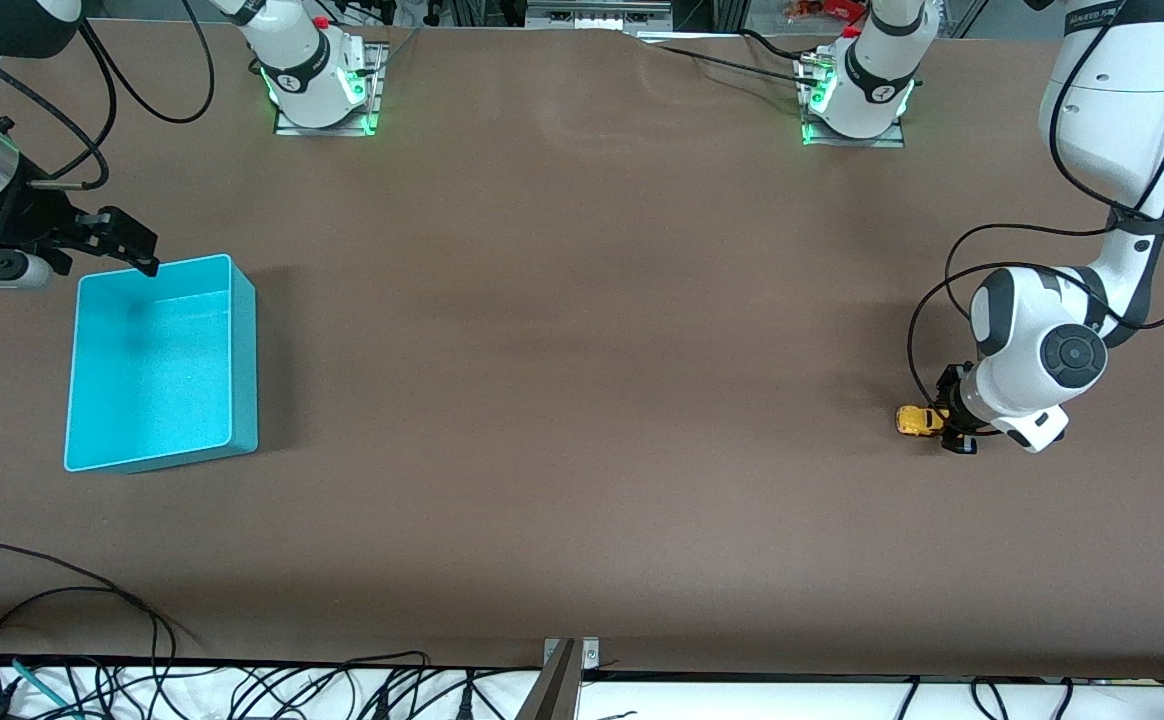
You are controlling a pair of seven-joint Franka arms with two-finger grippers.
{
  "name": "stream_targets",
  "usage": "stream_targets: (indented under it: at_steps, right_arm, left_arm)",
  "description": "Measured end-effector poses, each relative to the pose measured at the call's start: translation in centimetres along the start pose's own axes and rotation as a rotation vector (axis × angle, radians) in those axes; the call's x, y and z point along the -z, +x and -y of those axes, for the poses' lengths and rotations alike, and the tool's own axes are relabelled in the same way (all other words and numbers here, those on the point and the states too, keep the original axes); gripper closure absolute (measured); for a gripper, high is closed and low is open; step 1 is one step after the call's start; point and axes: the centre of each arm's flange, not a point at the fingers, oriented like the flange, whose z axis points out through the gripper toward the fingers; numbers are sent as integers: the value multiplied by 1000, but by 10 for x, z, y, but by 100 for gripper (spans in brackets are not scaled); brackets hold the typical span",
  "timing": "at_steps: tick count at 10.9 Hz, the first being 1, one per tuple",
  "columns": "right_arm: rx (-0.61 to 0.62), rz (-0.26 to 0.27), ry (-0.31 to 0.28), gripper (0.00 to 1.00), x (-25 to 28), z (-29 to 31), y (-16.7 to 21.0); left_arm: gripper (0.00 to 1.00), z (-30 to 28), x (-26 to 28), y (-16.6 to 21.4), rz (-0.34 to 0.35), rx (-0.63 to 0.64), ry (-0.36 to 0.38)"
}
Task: Wind up and store yellow beetle car
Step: 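Roll the held car back and forth on the table to wind it, then open the left gripper to release the car toward the box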
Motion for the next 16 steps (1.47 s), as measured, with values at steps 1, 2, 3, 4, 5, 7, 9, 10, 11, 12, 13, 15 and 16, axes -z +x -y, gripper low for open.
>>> stream_targets:
  at_steps: [1, 2, 3, 4, 5, 7, 9, 10, 11, 12, 13, 15, 16]
  right_arm:
    - [0, 0, 0, 0, 0, 0, 0]
    - [0, 0, 0, 0, 0, 0, 0]
    - [0, 0, 0, 0, 0, 0, 0]
    - [0, 0, 0, 0, 0, 0, 0]
    - [0, 0, 0, 0, 0, 0, 0]
    - [0, 0, 0, 0, 0, 0, 0]
    - [0, 0, 0, 0, 0, 0, 0]
    - [0, 0, 0, 0, 0, 0, 0]
    - [0, 0, 0, 0, 0, 0, 0]
    - [0, 0, 0, 0, 0, 0, 0]
    - [0, 0, 0, 0, 0, 0, 0]
    - [0, 0, 0, 0, 0, 0, 0]
    - [0, 0, 0, 0, 0, 0, 0]
  left_arm:
    - [56, 0, 0, 0, 0, 0, 0]
    - [56, 0, 0, 0, 0, -1, 0]
    - [56, 0, 0, 0, 0, -2, 0]
    - [56, 0, 0, 0, 0, -2, 0]
    - [56, -1, 0, 1, -1, -2, 0]
    - [51, -1, -1, 1, -1, -3, 0]
    - [43, -4, -15, 4, -2, 2, -3]
    - [31, -7, -16, 6, -3, 5, -12]
    - [18, -11, -12, 7, -4, 9, -23]
    - [7, -14, -8, 9, -5, 12, -32]
    - [0, -15, -7, 10, -5, 14, -35]
    - [0, -16, -5, 10, -6, 14, -37]
    - [0, -17, -3, 10, -6, 14, -31]
